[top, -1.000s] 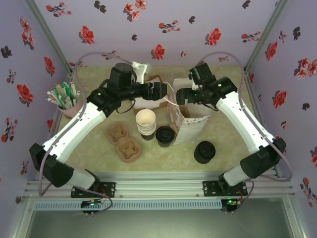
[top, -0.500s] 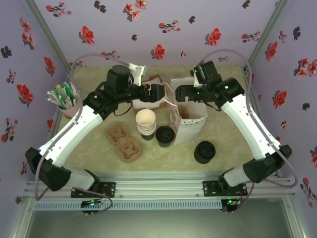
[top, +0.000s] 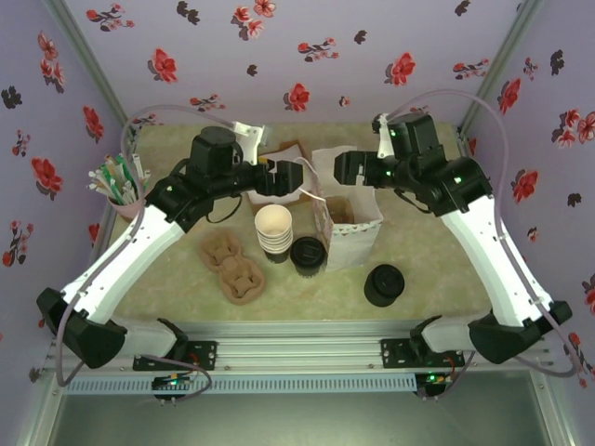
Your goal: Pack the takeout coffee
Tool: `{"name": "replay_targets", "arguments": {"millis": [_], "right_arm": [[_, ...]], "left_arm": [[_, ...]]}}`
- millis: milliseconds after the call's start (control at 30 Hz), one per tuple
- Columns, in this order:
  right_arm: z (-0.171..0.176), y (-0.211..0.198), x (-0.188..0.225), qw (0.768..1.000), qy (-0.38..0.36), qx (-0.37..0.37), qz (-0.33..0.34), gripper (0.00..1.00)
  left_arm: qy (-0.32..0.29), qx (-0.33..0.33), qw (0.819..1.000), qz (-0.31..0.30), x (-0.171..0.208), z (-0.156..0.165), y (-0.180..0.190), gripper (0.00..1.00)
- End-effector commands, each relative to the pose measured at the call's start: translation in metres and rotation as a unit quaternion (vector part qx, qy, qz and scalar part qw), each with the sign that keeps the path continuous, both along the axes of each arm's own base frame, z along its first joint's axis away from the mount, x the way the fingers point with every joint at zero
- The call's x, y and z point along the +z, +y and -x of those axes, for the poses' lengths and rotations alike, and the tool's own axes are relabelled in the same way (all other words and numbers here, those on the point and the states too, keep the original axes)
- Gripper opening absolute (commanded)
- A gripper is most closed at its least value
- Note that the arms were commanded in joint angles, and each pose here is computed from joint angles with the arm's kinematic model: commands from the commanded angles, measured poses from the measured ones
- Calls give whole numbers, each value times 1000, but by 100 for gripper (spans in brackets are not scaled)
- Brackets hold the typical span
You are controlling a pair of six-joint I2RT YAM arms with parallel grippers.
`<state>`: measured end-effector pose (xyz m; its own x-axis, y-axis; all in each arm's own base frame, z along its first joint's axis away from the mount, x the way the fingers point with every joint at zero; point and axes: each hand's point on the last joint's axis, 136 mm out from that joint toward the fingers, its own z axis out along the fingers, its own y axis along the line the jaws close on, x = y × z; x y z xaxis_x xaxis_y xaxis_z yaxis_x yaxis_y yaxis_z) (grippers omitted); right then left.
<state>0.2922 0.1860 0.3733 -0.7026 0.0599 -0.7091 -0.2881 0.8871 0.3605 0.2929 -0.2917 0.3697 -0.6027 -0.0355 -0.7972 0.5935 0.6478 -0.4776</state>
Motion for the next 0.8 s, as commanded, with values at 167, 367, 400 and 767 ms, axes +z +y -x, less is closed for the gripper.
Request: {"name": "replay_targets", "arguments": {"millis": [167, 367, 400, 767], "right_arm": [[24, -11, 39, 995, -80, 3, -54, 99], [45, -31, 50, 991, -114, -11, -62, 99], [49, -34, 51, 991, -117, -13, -62, 99], [95, -39, 38, 991, -98, 32, -90, 97]], "left_arm": [[-37, 0, 999, 3, 18, 15, 14, 99], [-48, 0, 999, 11, 27, 33, 28, 99], [-50, -1, 999, 12, 27, 36, 31, 99], [-38, 13, 999, 3, 9, 65, 60, 99]]}}
